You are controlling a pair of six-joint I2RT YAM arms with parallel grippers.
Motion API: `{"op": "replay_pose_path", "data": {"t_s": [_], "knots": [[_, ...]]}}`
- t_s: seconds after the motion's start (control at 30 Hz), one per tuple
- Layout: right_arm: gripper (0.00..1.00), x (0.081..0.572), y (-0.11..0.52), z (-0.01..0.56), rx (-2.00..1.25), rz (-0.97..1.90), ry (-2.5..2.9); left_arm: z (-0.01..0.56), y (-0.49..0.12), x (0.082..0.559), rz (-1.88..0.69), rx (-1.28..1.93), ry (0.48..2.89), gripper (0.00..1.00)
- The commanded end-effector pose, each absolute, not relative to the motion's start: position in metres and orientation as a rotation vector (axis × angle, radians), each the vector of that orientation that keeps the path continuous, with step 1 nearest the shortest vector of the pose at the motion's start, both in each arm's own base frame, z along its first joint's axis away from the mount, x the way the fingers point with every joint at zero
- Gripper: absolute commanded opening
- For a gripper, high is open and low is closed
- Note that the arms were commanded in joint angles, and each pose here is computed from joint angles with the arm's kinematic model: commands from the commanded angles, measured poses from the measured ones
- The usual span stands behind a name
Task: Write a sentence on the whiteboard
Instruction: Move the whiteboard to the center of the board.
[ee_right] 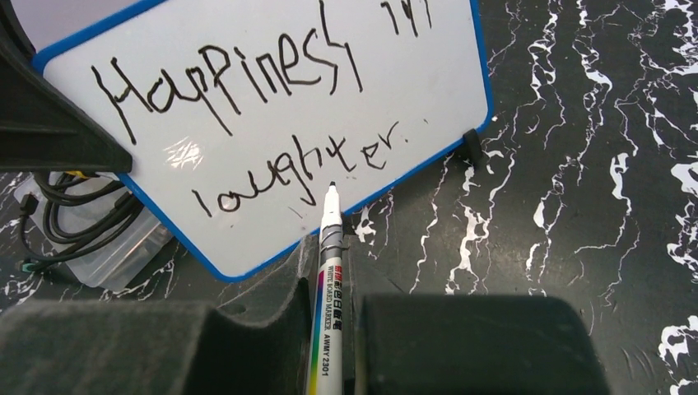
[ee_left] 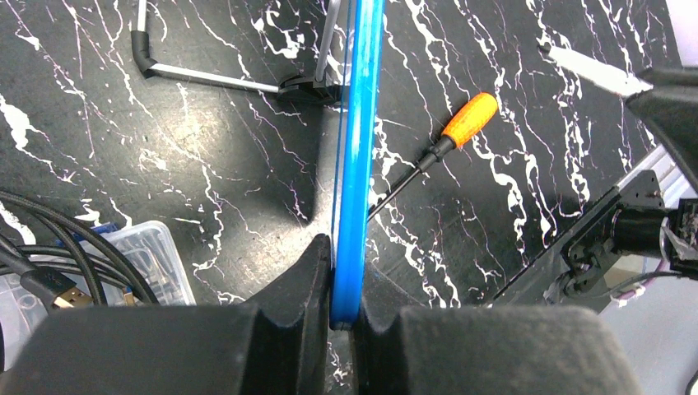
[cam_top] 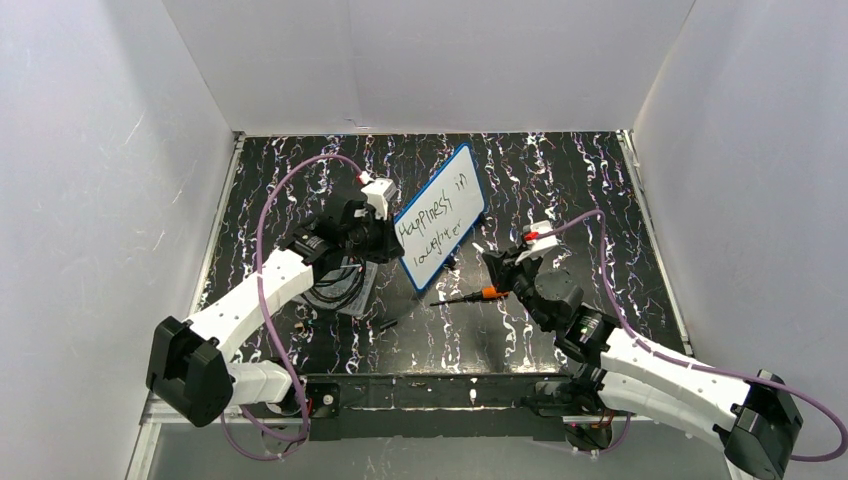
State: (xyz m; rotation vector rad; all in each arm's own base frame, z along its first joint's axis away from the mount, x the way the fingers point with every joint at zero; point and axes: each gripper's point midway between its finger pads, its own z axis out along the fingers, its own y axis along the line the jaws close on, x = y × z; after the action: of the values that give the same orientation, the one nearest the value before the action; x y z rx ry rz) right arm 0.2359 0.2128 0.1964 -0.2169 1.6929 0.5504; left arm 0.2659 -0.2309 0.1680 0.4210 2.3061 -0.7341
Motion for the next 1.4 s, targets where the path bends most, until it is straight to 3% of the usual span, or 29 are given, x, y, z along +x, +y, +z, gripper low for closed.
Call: {"op": "replay_pose_path", "data": {"t_s": [0.0,0.63,1.1,1.13,1.37], "knots": [[0.01,0.236,0.206,0.196,-0.186,0.538,1.683,0.198,-0.241,0.288,-0.742,0.332,2.213,0.00],[0.01,0.233,0.197,0.191,-0.165,0.528,1.685,0.210,-0.260,0.314,-0.605,0.284,2.085,0.00],[0.01,0.232,0.192,0.191,-0.154,0.513,1.693,0.190,-0.261,0.309,-0.583,0.298,2.118,0.00],[0.01,0.232,0.192,0.191,-0.155,0.511,1.694,0.190,-0.259,0.307,-0.584,0.300,2.121,0.02],[0.01,0.230,0.189,0.197,-0.164,0.492,1.720,0.189,-0.251,0.289,-0.602,0.331,2.134,0.52]]}}
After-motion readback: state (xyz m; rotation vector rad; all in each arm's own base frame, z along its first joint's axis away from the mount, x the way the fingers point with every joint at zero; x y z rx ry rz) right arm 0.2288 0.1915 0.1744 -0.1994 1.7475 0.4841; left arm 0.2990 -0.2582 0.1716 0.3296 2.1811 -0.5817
